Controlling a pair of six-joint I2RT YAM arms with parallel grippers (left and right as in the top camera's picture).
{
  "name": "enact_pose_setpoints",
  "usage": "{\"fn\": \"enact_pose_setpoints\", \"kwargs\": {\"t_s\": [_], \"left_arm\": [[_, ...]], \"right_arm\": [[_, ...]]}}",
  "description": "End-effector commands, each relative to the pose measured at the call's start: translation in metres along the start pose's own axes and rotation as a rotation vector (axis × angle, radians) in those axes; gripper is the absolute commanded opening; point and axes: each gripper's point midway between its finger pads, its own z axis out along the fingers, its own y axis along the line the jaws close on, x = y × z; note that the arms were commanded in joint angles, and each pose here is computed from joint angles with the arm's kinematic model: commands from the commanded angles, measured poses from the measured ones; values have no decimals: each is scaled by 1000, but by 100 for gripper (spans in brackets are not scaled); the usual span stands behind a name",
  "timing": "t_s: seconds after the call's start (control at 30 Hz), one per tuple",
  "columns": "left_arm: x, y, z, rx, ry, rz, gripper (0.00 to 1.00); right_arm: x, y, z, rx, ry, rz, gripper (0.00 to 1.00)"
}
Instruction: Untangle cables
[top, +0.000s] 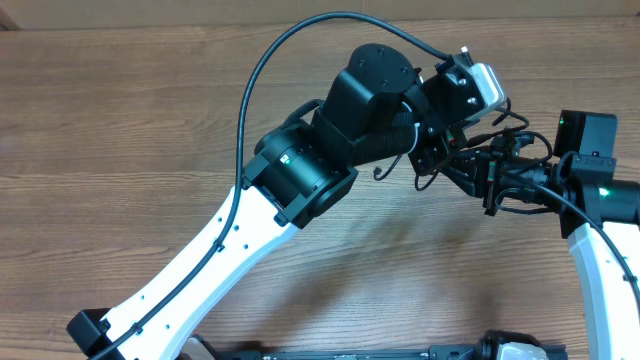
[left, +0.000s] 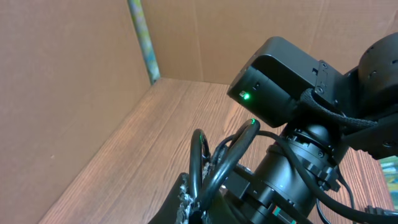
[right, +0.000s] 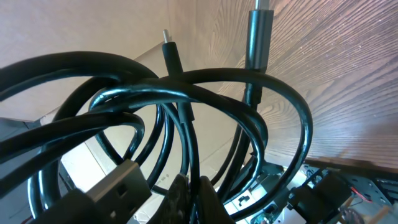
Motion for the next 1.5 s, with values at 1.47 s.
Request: {"fn": "enact_pose_setpoints", "kwargs": {"t_s": [1.47], "left_arm": [[46,70,-28,-472,163,-331,4]], "right_arm": [[31,15,-15,-52,-6,-221,4]]}}
